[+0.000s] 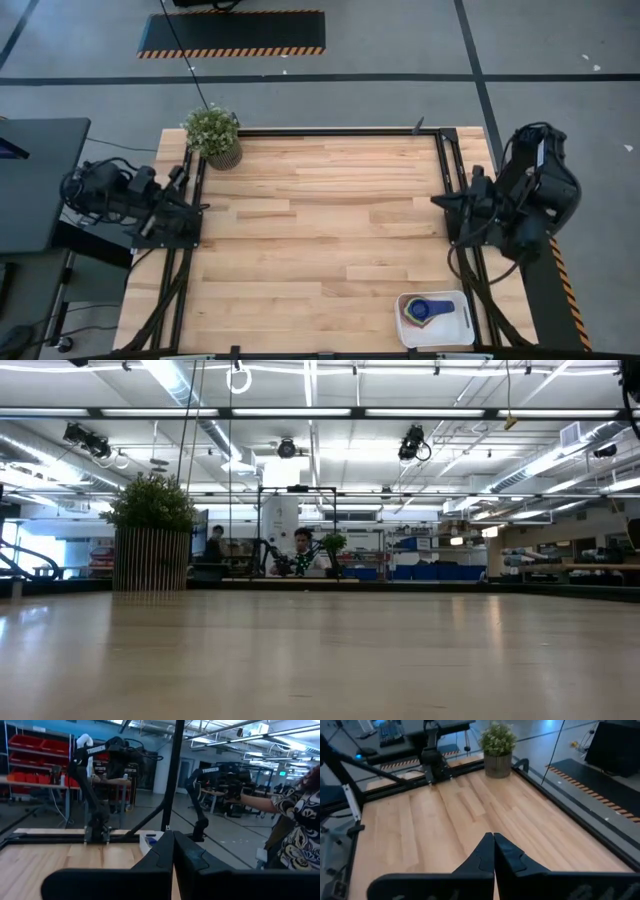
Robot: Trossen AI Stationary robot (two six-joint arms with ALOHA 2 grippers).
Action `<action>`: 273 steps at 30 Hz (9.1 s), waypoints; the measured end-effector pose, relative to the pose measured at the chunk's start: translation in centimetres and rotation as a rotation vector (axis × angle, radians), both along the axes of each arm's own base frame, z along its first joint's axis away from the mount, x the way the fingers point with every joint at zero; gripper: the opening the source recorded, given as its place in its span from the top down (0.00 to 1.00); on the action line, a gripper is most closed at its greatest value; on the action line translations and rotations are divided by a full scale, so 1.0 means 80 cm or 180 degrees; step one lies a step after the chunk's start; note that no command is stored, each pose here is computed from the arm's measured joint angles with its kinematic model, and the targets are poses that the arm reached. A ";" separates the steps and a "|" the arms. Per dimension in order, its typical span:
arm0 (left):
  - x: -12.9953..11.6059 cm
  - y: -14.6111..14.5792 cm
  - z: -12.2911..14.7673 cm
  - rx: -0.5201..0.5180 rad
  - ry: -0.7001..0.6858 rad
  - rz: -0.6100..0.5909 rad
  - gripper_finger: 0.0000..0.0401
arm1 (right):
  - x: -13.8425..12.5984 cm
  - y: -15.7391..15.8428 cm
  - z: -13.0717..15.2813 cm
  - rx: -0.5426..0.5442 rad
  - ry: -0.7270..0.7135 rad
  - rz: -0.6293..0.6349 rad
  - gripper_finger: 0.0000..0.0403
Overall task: Nest measuring cups in basket
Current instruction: Return to Home Position
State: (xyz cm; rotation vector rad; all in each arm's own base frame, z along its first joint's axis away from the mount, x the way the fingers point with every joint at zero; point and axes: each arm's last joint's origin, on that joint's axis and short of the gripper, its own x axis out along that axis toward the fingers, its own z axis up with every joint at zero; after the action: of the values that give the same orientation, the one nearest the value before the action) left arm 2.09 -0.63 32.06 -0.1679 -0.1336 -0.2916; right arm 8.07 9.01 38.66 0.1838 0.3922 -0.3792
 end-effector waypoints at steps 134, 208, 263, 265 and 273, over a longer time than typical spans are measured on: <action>0.078 -0.013 -0.162 0.0455 0.0747 0.0653 0.97 | -0.043 -0.039 -0.276 -0.0700 -0.1073 0.0407 0.96; 0.079 -0.012 -0.161 0.0777 0.0667 0.0699 0.97 | -0.039 -0.112 -0.150 -0.0793 -0.0750 -0.0739 0.96; 0.079 -0.009 -0.160 0.0829 0.0663 0.0969 0.97 | 0.021 -0.084 -0.278 -0.1343 -0.0829 0.0324 0.96; 0.079 -0.009 -0.160 0.0832 0.0662 0.0969 0.97 | 0.021 -0.084 -0.278 -0.1343 -0.0829 0.0322 0.96; 0.079 -0.009 -0.160 0.0844 0.0661 0.0969 0.97 | 0.021 -0.084 -0.278 -0.1340 -0.0832 0.0320 0.96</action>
State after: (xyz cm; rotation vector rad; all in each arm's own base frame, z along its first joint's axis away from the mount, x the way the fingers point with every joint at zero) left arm 8.39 -1.36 19.26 0.0861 0.0859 0.0141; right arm 9.76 2.26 16.40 -0.1959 0.0579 -0.3258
